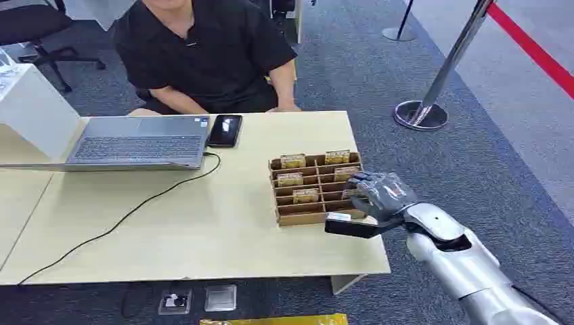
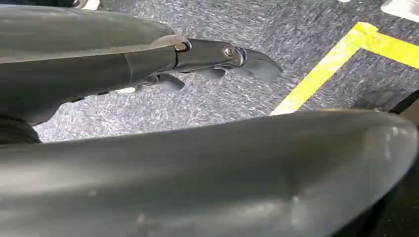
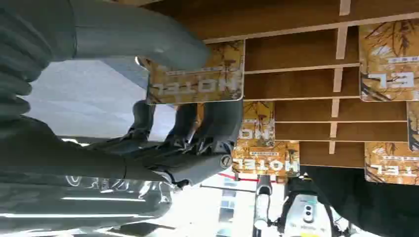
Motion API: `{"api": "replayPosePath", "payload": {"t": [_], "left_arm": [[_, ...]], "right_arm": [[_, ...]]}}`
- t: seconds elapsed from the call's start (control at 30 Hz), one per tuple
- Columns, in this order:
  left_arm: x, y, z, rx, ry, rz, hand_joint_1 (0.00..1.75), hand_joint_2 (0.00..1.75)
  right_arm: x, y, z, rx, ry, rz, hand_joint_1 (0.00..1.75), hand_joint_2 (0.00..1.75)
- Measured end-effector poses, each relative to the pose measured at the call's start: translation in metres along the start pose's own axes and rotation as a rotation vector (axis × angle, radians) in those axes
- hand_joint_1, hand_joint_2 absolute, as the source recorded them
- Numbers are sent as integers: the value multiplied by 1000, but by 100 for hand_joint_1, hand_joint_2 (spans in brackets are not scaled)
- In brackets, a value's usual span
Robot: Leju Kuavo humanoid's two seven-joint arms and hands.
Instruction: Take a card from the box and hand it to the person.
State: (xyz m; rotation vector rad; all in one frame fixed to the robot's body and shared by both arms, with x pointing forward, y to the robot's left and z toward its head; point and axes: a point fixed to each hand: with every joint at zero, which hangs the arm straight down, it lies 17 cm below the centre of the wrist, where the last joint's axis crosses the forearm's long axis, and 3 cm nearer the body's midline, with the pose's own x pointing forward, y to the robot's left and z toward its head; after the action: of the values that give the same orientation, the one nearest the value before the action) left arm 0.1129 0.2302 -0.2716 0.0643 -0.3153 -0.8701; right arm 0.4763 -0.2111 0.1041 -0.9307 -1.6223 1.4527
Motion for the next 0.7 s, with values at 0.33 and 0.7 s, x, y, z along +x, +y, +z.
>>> {"api": "replayPosePath", "payload": {"t": [0.33,0.7], "left_arm": [[2,0,0,0,-12,-7,0,175],[5,3,-1,15,-30,-59,0,0]], "right_arm": [[1,-1,1,-2,0,-1,157,175],[-1,-3,3,-9,4,0,175,175]]}}
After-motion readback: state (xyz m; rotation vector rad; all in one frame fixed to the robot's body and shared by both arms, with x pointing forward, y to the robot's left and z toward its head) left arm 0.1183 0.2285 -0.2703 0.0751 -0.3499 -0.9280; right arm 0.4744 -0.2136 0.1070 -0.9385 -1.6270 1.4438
